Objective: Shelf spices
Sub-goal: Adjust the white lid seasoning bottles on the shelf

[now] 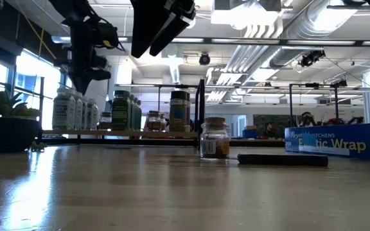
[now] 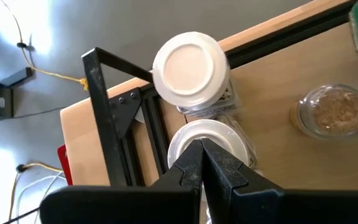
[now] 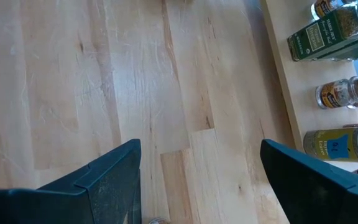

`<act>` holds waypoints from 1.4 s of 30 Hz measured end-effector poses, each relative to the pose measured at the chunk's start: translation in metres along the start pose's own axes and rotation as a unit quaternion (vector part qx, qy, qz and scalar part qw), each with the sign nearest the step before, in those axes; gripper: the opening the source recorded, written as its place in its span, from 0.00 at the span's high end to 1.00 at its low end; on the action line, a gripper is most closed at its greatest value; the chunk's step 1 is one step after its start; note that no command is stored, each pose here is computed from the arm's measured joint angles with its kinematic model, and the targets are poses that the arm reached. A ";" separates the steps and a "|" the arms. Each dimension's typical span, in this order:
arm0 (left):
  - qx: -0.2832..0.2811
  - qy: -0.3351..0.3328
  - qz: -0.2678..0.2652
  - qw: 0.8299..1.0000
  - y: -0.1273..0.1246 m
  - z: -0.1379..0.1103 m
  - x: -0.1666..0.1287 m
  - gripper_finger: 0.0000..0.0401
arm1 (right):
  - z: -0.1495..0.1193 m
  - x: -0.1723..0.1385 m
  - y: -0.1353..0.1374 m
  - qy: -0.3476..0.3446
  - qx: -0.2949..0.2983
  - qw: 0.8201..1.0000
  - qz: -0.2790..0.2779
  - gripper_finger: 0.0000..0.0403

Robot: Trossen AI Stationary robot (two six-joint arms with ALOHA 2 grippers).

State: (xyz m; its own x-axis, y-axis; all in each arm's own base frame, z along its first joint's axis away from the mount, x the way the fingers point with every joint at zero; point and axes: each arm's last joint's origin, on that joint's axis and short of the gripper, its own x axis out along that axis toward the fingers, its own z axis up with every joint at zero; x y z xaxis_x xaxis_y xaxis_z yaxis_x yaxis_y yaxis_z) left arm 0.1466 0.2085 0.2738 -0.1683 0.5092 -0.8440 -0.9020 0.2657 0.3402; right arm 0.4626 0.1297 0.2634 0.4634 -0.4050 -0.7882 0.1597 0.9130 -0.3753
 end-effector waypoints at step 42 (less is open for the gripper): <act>-0.044 -0.071 -0.001 0.997 0.013 0.026 0.018 1.00 | 0.000 0.000 0.000 0.000 -0.001 1.000 0.000 0.19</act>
State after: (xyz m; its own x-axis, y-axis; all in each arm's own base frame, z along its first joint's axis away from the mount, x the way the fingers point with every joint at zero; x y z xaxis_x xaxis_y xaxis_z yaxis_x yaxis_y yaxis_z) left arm 0.1419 0.2423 0.2737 -0.1150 0.6206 -0.7757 -0.9345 0.1972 0.2963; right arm 0.4627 0.1295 0.2634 0.4632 -0.4049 -0.7883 0.1572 0.9130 -0.3766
